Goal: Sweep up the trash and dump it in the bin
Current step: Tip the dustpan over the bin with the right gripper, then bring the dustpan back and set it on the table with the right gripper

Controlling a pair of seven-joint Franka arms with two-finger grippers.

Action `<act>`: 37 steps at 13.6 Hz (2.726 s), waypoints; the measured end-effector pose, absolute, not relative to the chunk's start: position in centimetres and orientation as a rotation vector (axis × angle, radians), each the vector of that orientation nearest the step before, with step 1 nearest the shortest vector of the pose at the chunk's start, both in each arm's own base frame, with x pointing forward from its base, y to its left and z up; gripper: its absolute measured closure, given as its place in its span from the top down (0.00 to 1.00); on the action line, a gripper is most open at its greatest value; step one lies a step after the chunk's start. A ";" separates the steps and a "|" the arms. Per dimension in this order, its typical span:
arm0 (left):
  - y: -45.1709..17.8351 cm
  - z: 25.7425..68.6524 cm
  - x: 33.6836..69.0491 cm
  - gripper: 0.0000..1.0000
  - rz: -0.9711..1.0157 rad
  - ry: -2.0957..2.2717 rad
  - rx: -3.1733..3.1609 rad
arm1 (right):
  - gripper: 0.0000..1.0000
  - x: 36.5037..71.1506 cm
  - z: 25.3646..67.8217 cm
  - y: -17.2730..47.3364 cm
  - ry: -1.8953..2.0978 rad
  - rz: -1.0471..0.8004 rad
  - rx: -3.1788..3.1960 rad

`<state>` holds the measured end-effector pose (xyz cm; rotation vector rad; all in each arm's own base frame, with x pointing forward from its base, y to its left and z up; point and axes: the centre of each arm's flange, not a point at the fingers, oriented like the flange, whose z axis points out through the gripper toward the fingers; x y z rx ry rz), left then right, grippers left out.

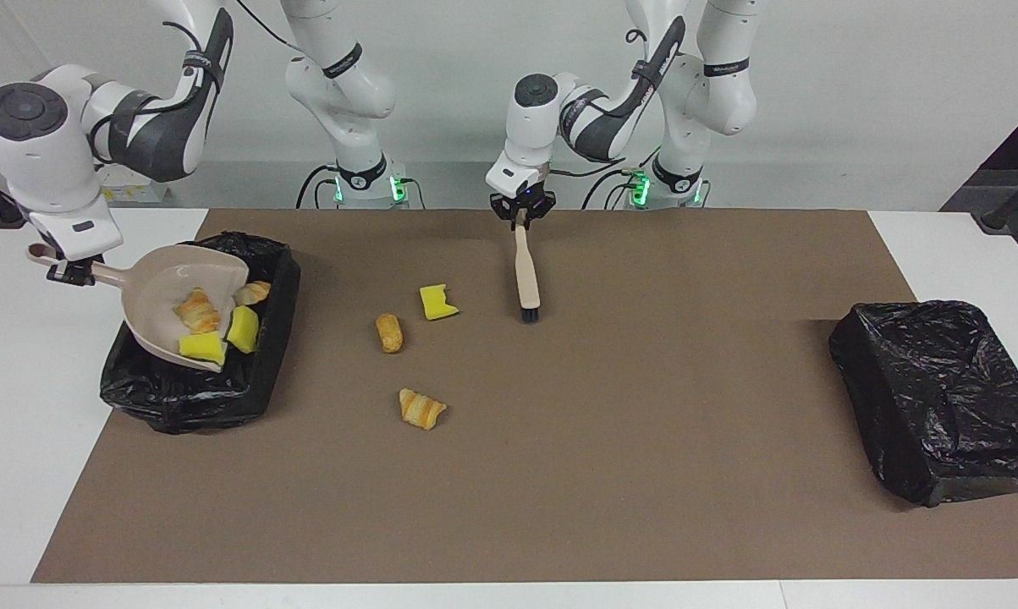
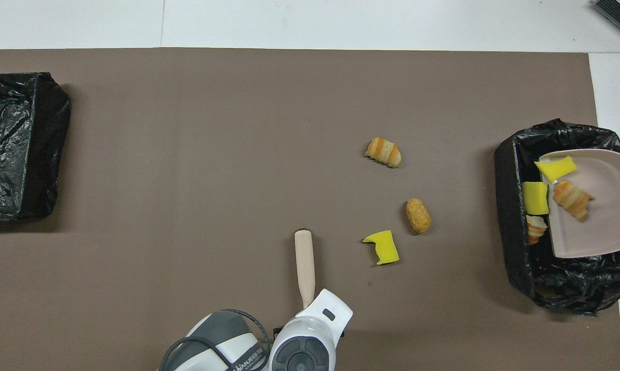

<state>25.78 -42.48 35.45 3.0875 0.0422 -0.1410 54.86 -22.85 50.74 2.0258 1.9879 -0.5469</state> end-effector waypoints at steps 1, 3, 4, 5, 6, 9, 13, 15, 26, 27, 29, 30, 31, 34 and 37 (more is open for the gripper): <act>-42.1 35.4 26.2 0.49 -0.151 0.054 3.094 | 0.33 54.8 50.8 -22.9 1.986 -0.560 2.016; -40.8 36.0 28.2 0.71 -0.199 0.113 3.123 | 0.33 54.8 51.0 -23.0 1.983 -0.571 2.009; -39.9 37.1 30.0 0.85 -0.224 0.157 3.130 | 0.33 54.6 51.4 -23.0 1.978 -0.582 2.008; -38.9 38.4 32.1 0.98 -0.235 0.189 3.127 | 0.33 54.3 52.3 -22.9 1.969 -0.599 2.005; -37.6 39.6 34.3 1.00 -0.241 0.205 3.119 | 0.33 53.9 53.6 -22.6 1.957 -0.620 2.008; -31.6 43.5 41.3 1.00 -0.247 0.193 3.090 | 0.33 52.8 59.6 -19.9 1.940 -0.657 2.015; -24.2 47.6 47.8 1.00 -0.161 0.207 3.039 | 0.33 52.8 64.5 -14.3 1.962 -0.633 1.965; -20.7 49.1 49.8 1.00 -0.135 0.178 3.032 | 0.33 54.1 64.2 -8.9 1.922 -0.533 2.004; -4.6 59.2 53.1 1.00 -0.117 -0.134 3.108 | 0.33 62.1 49.4 14.9 1.205 -0.048 2.705; -4.6 60.4 53.0 1.00 -0.113 -0.136 3.110 | 0.33 62.1 49.0 16.3 1.096 -0.025 2.780; -4.2 62.3 52.9 1.00 -0.099 -0.129 3.117 | 0.33 61.8 49.1 19.3 0.871 0.013 2.916; -4.0 62.7 53.2 1.00 -0.091 -0.125 3.119 | 0.33 61.5 49.1 21.0 0.775 0.020 2.966; -3.9 62.8 53.6 1.00 -0.084 -0.120 3.119 | 0.33 61.2 48.8 22.8 0.691 0.021 3.004; -3.8 62.7 54.9 1.00 -0.078 -0.118 3.138 | 0.33 60.5 47.4 28.1 0.446 0.009 3.080; -4.0 62.7 55.1 1.00 -0.075 -0.134 3.155 | 0.33 60.6 46.1 32.9 0.179 0.007 3.168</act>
